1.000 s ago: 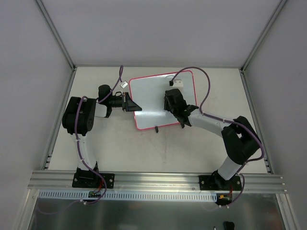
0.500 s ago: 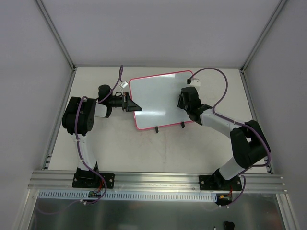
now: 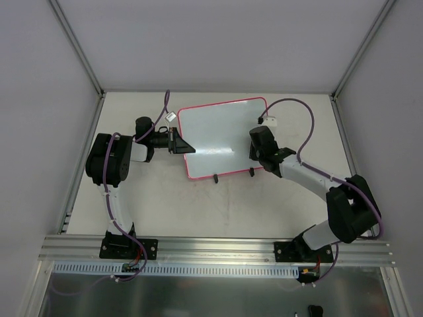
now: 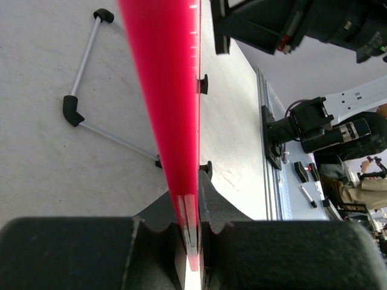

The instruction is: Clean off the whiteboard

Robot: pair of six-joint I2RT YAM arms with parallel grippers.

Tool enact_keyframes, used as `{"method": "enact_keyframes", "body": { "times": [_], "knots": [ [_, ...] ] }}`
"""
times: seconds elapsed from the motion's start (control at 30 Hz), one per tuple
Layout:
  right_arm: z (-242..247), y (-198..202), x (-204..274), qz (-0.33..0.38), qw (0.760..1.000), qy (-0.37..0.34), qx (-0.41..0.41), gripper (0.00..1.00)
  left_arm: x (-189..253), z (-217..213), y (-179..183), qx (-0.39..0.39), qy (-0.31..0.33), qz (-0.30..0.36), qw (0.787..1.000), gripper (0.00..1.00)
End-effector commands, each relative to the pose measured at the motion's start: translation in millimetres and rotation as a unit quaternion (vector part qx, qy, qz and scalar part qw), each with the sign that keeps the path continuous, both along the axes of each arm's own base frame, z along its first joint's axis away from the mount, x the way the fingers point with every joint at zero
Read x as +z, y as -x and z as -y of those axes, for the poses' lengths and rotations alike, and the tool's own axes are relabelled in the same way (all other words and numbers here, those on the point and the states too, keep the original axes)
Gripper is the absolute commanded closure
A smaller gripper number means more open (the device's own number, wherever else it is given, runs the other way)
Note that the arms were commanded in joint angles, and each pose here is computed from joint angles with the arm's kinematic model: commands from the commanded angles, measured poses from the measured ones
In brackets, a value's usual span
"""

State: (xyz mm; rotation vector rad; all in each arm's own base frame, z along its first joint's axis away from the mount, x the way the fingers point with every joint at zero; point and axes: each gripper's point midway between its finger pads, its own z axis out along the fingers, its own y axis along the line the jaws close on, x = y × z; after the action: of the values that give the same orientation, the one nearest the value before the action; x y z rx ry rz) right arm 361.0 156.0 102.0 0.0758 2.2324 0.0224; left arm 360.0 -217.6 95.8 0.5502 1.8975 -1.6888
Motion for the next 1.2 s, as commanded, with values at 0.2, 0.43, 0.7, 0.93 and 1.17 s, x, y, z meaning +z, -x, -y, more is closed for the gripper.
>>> {"method": "enact_keyframes", "body": {
  "times": [0.2,0.43,0.7,0.93,1.17],
  "knots": [
    [-43,71,2,-0.014,0.996,0.007,0.087,1.00,-9,2,-7,0.016,-0.015,0.041,0.999,0.80],
    [-48,112,-20,-0.048,0.992,0.016,0.117,1.00,-9,2,-6,0.016,-0.015,0.041,0.999,0.72],
    [-53,157,-60,-0.122,0.980,0.056,0.150,0.90,-7,0,-7,0.017,-0.014,0.043,0.999,0.61],
    [-59,177,-72,-0.145,0.971,0.076,0.172,0.62,-2,-4,-6,0.023,-0.007,0.059,0.998,0.59],
    [-62,178,-73,-0.143,0.971,0.083,0.175,0.07,2,-6,-3,0.022,0.005,0.059,0.998,0.50]
  ]
}}
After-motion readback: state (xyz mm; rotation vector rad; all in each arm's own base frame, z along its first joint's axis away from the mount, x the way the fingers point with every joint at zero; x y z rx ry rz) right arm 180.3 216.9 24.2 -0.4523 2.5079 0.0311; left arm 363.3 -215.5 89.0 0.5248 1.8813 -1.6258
